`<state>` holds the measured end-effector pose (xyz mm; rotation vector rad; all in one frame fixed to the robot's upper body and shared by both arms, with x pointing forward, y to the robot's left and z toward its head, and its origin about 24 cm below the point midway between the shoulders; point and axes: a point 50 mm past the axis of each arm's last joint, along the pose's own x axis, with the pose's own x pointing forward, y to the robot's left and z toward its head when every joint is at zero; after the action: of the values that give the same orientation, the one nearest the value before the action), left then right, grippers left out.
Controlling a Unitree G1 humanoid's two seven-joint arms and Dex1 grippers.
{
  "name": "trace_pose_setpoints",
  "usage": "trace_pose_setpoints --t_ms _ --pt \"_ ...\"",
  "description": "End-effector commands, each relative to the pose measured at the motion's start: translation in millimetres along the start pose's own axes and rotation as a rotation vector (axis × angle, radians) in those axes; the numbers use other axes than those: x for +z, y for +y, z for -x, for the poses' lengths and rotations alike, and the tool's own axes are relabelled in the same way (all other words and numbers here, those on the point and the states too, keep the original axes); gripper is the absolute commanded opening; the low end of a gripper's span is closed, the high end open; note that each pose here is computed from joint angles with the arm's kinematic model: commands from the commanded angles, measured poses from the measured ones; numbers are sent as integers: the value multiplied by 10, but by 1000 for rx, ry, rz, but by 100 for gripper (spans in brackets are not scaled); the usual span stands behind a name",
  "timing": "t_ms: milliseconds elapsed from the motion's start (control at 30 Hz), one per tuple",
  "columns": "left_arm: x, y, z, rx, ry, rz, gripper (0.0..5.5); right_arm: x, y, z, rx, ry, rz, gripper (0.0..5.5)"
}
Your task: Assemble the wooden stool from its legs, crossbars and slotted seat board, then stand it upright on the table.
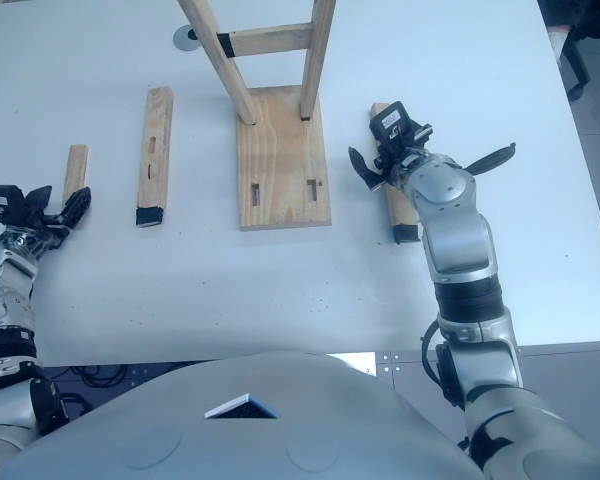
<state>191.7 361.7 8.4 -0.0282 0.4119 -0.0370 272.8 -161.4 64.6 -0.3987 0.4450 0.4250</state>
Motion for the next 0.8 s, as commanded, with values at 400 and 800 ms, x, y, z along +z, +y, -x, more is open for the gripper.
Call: trace_pose_setpoints --t_ms 400,800 --pt "-412 -206 37 -102 219 26 190 48 13 -1 -7 -17 -45 414" --pt "-157 -206 -168 -52 -4 -187 125 119 -163 -25 -20 -70 -78 414"
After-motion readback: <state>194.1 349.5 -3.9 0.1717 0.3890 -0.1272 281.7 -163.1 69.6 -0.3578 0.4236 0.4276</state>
